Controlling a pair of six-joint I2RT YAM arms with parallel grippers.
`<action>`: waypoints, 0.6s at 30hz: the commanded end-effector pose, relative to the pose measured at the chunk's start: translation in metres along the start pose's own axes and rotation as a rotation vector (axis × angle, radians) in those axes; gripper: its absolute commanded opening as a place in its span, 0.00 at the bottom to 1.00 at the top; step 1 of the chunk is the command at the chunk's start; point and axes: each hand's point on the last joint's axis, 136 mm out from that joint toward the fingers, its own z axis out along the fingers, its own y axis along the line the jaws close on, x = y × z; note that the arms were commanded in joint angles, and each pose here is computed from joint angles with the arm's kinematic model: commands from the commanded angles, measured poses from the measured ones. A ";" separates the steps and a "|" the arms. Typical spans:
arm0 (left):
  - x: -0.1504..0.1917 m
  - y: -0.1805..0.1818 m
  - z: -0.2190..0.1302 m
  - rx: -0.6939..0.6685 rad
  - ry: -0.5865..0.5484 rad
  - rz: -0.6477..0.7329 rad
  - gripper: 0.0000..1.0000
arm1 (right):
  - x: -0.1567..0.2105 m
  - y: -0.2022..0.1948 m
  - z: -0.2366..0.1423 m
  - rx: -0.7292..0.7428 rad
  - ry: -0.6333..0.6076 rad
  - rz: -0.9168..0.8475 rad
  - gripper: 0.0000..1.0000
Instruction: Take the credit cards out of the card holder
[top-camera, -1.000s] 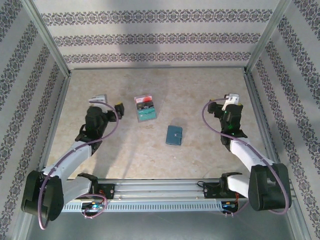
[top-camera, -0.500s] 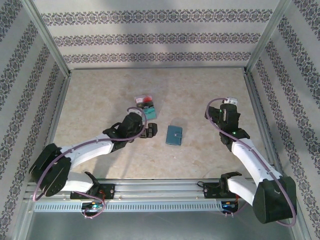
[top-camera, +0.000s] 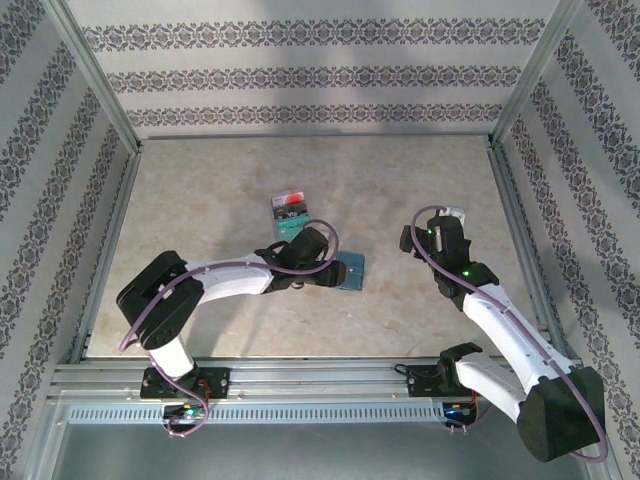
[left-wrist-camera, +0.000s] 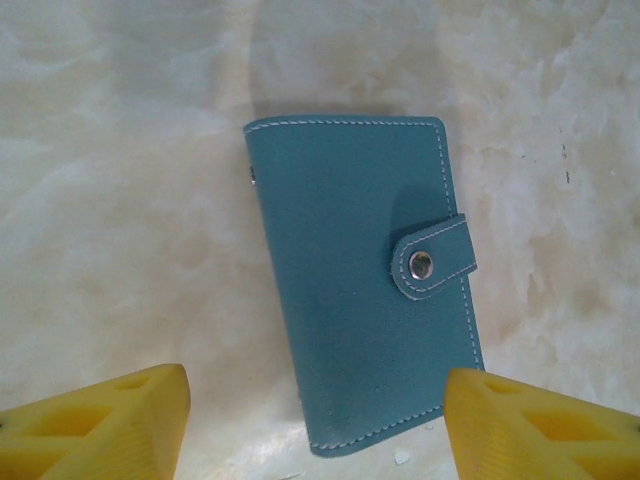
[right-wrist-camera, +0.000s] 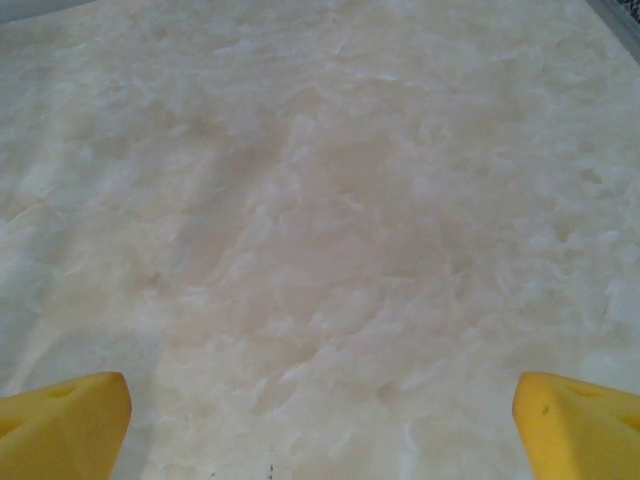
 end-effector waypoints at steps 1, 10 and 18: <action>0.005 -0.012 0.009 0.038 0.050 0.030 0.64 | -0.006 0.003 -0.007 0.002 -0.009 0.031 0.98; 0.015 -0.010 0.031 0.022 0.128 0.070 0.58 | -0.006 0.011 -0.007 -0.012 -0.005 0.022 0.98; 0.024 0.001 0.048 -0.017 0.175 0.070 0.53 | -0.003 0.012 -0.004 -0.009 0.005 0.017 0.98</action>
